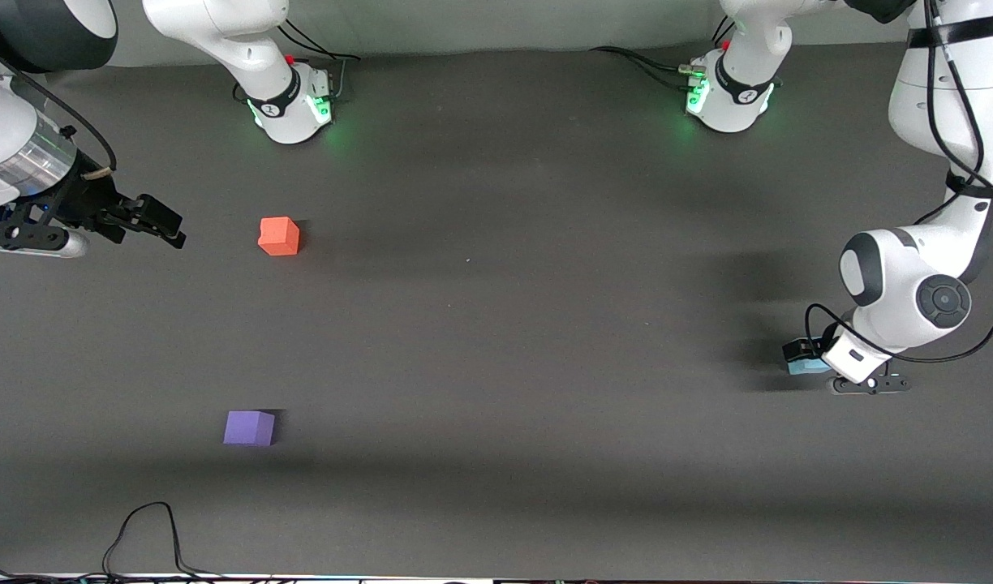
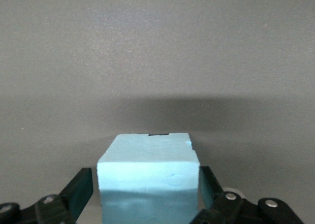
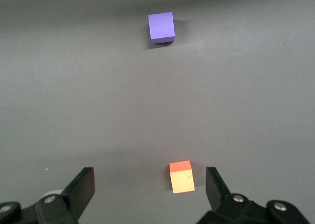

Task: Place blue block between orange and purple blocks
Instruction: 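Reach the left gripper down to the light-blue block and grasp it, then lift the light-blue block off the table with the left gripper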

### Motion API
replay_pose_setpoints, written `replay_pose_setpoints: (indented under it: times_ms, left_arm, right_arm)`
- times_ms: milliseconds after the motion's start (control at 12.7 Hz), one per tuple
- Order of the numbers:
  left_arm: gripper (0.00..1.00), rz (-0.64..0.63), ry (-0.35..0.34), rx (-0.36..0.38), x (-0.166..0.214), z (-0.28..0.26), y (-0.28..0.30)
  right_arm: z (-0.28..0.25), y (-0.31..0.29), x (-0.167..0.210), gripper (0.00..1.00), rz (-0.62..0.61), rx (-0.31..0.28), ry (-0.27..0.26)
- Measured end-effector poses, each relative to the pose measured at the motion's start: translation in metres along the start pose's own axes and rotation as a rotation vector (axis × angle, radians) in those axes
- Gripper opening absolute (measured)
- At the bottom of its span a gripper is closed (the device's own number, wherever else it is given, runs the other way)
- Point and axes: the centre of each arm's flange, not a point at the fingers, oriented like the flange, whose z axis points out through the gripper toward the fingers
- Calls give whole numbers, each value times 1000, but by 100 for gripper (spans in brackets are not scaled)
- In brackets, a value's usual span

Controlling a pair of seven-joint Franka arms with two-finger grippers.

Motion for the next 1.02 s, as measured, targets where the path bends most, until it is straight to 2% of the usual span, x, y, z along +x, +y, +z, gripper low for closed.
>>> replay_pose_setpoints:
  times_ms: [157, 236, 393, 550, 629, 786, 943, 1021]
  left_arm:
    - [68, -1, 0, 0, 0, 0, 0]
    - [60, -1, 1, 0, 0, -1, 0]
    - [60, -1, 7, 0, 2, -3, -1]
    - [60, -8, 31, 3, 12, -30, -6]
    - [60, -11, 3, 6, 25, -90, -14]
    - [60, -1, -44, 1, 31, -151, -9]
    - [60, 19, -76, -2, 35, -211, 31]
    - [60, 16, -83, 1, 34, -231, 71]
  right_arm:
    - [-1, 0, -1, 100, 0, 1, 2]
    - [-1, 0, -2, 100, 0, 1, 2]
    - [0, 1, -4, 100, 0, 0, 0]
    - [0, 1, -4, 100, 0, 0, 0]
    - [-2, 1, -5, 100, 1, 1, 3]
    - [-5, 3, -5, 100, 4, 3, 8]
    - [-6, 9, -5, 100, 15, 4, 10]
    - [-6, 12, -4, 100, 20, 5, 10]
